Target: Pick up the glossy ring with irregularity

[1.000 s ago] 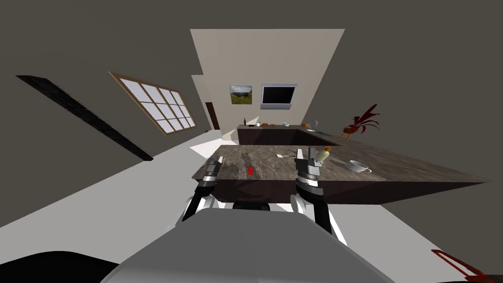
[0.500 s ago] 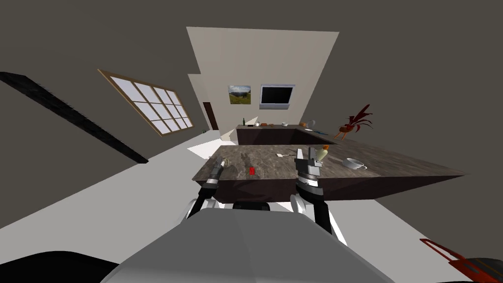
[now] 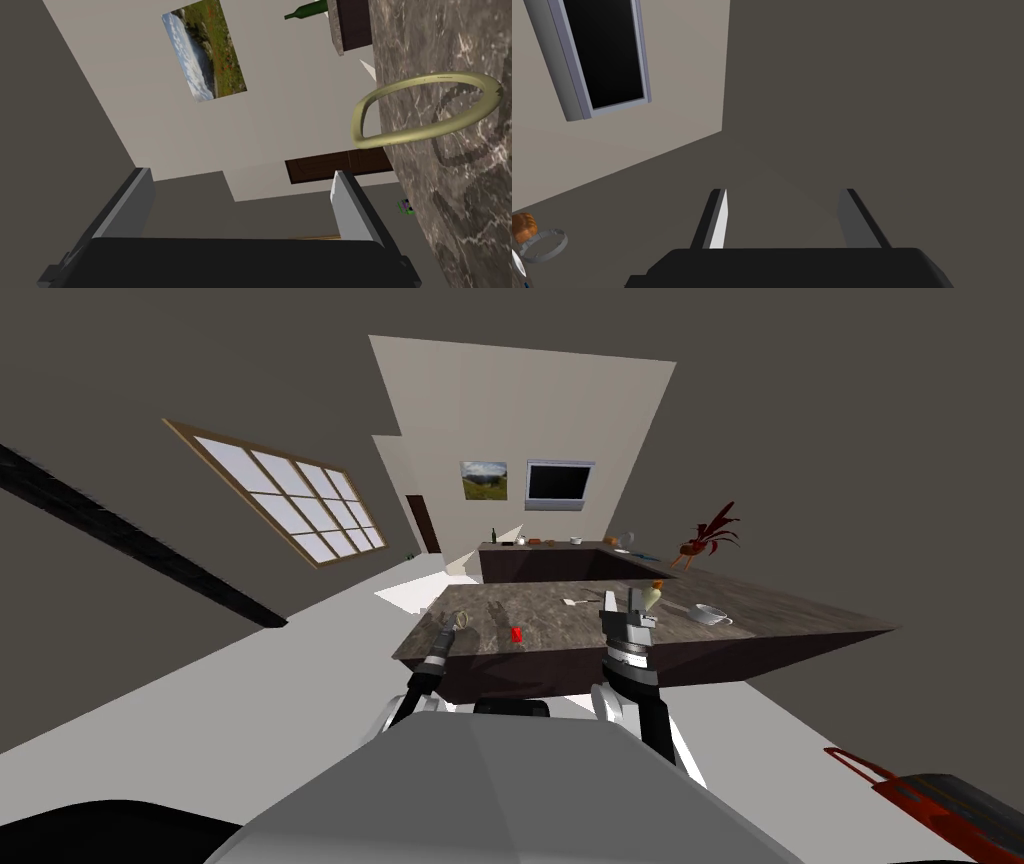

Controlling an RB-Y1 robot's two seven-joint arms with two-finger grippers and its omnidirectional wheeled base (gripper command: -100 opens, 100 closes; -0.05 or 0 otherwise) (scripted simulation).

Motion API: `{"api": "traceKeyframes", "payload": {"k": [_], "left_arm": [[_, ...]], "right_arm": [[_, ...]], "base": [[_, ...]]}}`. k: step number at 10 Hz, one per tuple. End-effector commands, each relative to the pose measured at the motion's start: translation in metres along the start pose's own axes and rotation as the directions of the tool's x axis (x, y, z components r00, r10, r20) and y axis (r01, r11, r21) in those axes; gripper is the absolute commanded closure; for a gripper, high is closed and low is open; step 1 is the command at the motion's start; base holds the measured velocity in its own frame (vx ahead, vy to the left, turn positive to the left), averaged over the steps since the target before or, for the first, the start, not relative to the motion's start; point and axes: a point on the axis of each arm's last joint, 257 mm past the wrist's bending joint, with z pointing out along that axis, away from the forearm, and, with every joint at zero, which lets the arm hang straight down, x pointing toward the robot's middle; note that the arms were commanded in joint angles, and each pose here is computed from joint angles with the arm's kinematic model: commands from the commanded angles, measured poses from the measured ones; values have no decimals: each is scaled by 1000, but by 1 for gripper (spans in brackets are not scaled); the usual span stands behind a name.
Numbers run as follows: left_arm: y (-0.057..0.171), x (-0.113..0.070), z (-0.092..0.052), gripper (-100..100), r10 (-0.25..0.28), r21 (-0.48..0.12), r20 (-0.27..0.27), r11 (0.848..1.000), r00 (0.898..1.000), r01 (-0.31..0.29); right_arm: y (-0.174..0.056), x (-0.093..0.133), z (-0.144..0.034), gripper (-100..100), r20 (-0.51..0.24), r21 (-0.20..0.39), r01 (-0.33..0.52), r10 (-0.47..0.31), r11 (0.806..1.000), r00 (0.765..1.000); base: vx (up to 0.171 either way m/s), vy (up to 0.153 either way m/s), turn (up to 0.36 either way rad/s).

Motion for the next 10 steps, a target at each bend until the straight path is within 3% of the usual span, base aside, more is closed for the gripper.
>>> {"api": "traceKeyframes", "payload": {"k": [1, 10], "left_arm": [[19, -4, 1, -100, 41, -43, -12, 998, 999, -42], [76, -34, 26, -100, 170, -161, -70, 971, 983, -179]], "right_arm": [[0, 0, 0, 0, 0, 0, 0, 0, 1000, 1000], [0, 0, 0, 0, 0, 0, 0, 0, 1000, 1000]], "base": [[-18, 49, -98], [-18, 24, -79]]}}
